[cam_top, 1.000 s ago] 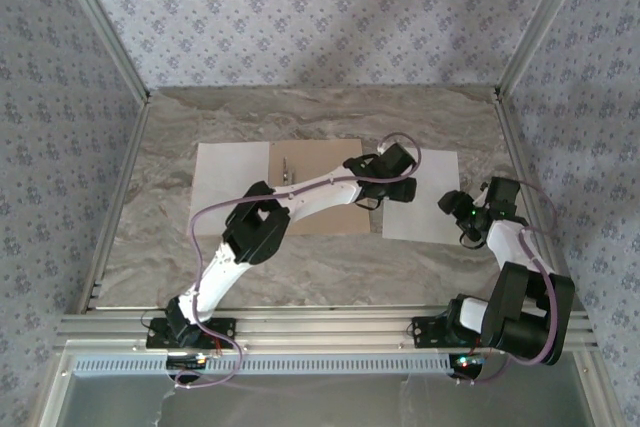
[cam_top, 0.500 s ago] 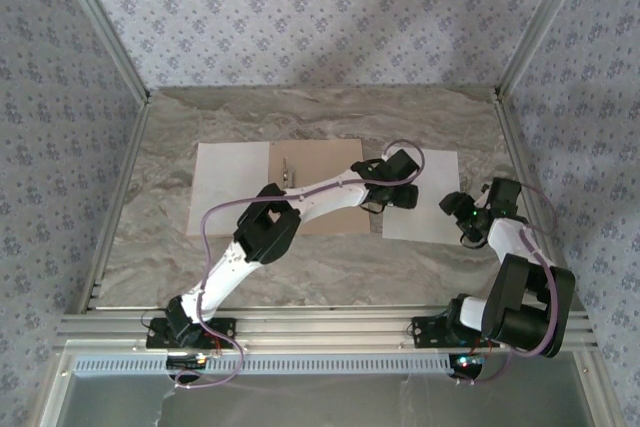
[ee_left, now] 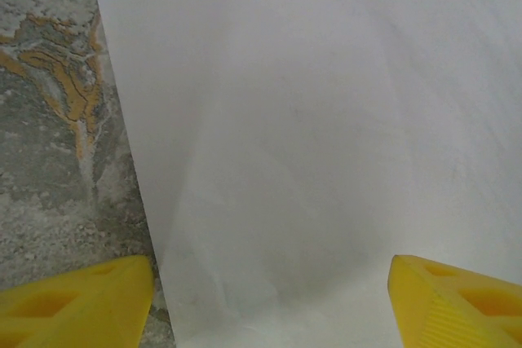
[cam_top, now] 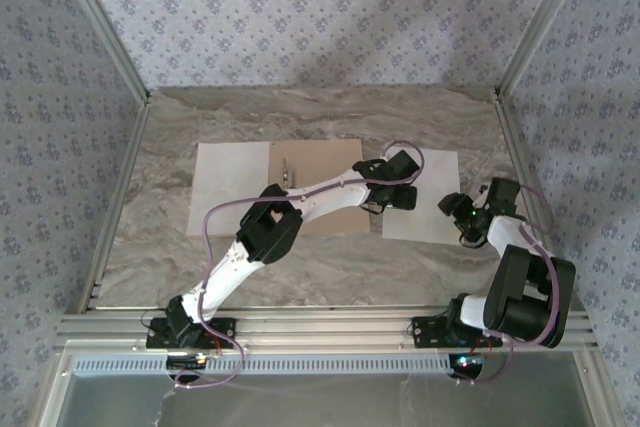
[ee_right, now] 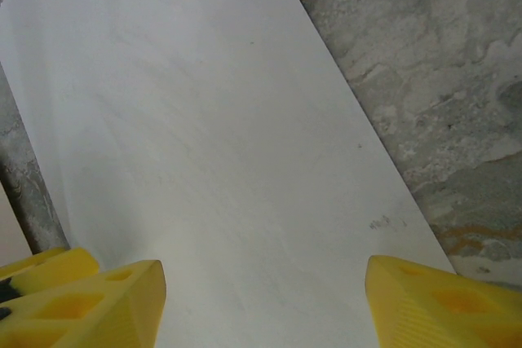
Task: Put the files into the folder
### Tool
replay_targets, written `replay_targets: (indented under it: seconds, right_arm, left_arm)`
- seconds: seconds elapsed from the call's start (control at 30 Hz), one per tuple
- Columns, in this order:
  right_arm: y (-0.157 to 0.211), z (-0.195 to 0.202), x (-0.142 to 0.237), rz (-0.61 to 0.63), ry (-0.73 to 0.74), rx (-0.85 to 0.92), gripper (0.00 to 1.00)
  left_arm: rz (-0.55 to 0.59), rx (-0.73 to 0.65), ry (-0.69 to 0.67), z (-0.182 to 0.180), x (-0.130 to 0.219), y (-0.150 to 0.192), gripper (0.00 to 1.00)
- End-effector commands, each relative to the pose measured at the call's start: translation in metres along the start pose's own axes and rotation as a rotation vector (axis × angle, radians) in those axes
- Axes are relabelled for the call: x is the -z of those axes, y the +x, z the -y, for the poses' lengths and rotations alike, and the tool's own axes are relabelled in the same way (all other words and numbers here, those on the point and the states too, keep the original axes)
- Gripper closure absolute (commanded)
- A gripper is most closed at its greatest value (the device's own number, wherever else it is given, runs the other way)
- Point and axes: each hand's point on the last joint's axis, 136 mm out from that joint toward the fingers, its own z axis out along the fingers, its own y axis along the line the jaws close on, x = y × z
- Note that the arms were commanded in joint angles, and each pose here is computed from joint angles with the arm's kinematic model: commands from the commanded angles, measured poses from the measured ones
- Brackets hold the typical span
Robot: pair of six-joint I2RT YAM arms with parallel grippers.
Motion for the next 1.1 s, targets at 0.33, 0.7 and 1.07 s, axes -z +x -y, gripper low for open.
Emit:
replay_targets:
  seconds: [0.33, 0.7, 1.07]
  right_arm:
    - [0.008, -0.007, -0.014, -0.06, -0.064, -0.056, 0.39]
    - [0.015, -0.011, -0.021, -0.082, -0.077, -0.047, 0.4]
    - [0.022, -0.015, -0.026, -0.104, -0.104, -0.063, 0.4]
  left_arm:
    - [-0.051, 0.019, 0.029, 0.008, -0.007, 0.012, 0.21]
    - [-0.047, 0.034, 0.072, 0.015, 0.0, 0.009, 0.15]
    - [-0.048, 0.053, 0.1, 0.015, 0.003, 0.008, 0.15]
